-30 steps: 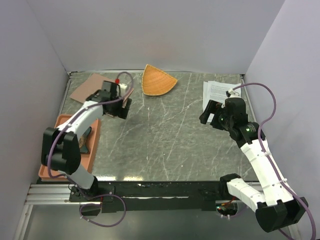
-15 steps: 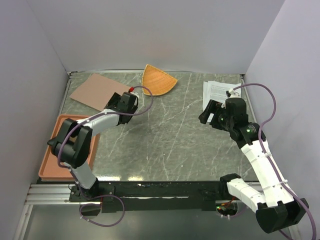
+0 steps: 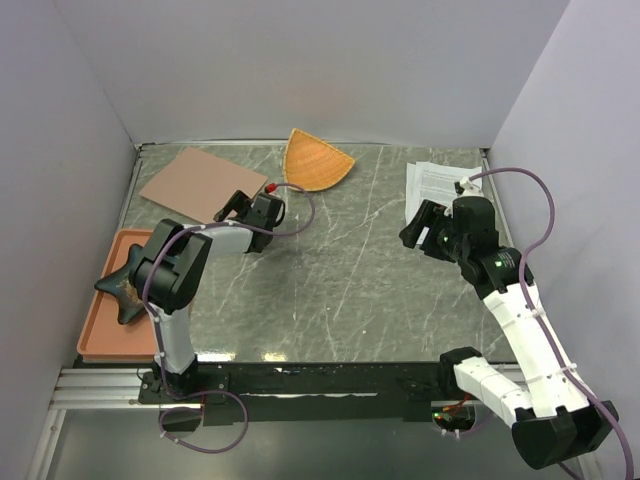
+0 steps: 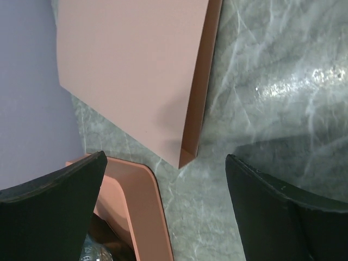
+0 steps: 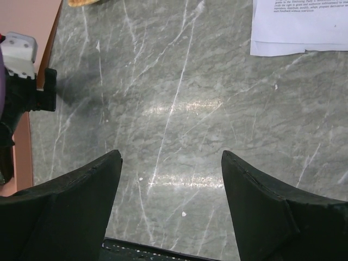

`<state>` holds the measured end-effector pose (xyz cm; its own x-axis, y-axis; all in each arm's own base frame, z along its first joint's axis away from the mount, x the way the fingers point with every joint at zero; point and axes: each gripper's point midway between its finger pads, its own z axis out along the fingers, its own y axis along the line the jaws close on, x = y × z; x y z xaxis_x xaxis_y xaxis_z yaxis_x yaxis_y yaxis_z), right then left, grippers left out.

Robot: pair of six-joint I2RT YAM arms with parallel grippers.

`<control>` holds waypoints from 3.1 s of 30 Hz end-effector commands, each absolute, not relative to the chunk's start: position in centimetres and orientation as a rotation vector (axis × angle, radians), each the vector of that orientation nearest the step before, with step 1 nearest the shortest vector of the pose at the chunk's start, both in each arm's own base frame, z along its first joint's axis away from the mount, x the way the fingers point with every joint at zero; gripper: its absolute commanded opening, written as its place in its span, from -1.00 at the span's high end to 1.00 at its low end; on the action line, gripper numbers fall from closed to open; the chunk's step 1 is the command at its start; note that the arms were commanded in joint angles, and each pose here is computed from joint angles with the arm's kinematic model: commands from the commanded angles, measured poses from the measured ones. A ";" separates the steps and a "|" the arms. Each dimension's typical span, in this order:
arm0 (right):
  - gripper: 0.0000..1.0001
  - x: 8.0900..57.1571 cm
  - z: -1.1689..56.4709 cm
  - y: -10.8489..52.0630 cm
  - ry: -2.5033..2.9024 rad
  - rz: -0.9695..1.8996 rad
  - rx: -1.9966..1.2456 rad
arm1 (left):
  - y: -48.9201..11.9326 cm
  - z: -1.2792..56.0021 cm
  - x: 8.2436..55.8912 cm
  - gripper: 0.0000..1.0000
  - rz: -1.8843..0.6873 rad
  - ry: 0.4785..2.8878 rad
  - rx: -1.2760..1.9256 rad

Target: Put the files into the folder

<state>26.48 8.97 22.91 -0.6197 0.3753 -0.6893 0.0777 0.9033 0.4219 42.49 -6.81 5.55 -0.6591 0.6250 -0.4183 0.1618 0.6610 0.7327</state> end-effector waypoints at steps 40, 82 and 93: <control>-0.11 26.2 26.7 9.9 2.099 0.547 0.316 | -4.0 6.8 47.9 0.48 1.081 2.067 0.517; -0.47 28.0 21.8 25.1 2.253 1.107 0.281 | -12.7 20.5 24.9 0.98 0.044 2.235 0.750; -0.42 29.7 19.2 31.8 2.420 1.192 0.283 | -12.6 21.9 24.6 0.98 0.021 2.187 0.731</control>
<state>29.26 29.26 17.10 -0.8863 0.3534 -0.2993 0.0205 0.6757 0.7369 25.04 -12.23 20.85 -0.5152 0.5527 -0.6550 0.5011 0.8143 0.2930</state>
